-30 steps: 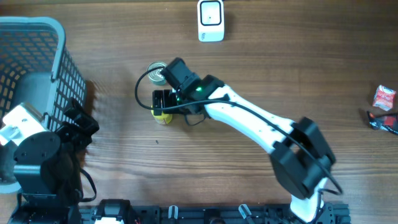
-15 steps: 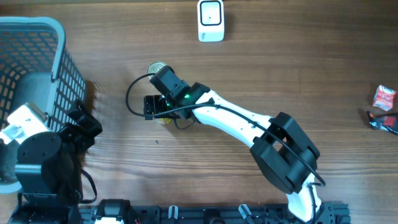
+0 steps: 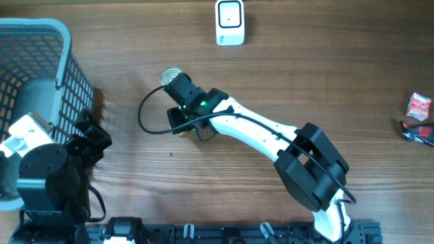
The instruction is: Scan the item barcode
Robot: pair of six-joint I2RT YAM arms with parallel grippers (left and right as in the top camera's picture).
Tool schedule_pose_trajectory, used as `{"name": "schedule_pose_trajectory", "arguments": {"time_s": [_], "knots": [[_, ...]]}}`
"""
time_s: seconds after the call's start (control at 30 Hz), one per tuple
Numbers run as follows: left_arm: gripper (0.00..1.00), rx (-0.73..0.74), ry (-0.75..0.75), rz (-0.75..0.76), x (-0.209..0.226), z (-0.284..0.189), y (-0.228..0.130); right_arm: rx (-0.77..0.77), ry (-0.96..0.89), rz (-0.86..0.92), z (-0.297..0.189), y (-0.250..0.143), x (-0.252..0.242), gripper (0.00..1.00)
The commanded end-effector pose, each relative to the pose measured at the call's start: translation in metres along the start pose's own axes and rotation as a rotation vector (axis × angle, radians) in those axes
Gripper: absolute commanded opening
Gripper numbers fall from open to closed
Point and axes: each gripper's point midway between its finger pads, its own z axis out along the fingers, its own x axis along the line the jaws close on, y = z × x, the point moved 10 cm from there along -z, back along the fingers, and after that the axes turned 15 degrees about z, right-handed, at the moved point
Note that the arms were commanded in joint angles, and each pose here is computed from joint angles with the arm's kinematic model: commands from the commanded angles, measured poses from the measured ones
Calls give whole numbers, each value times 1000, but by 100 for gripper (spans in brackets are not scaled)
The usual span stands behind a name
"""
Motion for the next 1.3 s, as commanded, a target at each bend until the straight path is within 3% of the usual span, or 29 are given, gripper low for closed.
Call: {"name": "schedule_pose_trajectory", "arguments": {"time_s": [0.0,0.17,0.3,0.5,0.57,0.97,1.03,1.07,1.2,1.27], "knots": [[100,1,-9,-11,-1,0,0,27,-104,-206,18,-6,-16,57],[100,2,-9,-10,-1,0,0,52,-112,-488,17,-7,-18,55],[100,4,-8,-9,-1,0,0,69,-277,-718,14,-7,-33,56],[100,4,-8,-9,-1,0,0,59,-628,-950,4,4,-54,86],[100,4,-8,-9,-1,0,0,44,-699,-974,1,7,-56,89],[100,10,-6,-6,0,0,-1,56,-718,-868,-4,1,-60,89],[100,10,-6,-6,0,0,-1,67,-666,-812,-7,-6,-56,89],[100,10,-6,-6,0,0,-1,89,-628,-795,-8,-11,-54,100],[100,10,-6,-6,0,0,-1,137,-464,-701,-19,-22,-43,100],[100,10,-7,-6,0,0,-1,89,-429,-623,-32,-20,-37,100]]}}
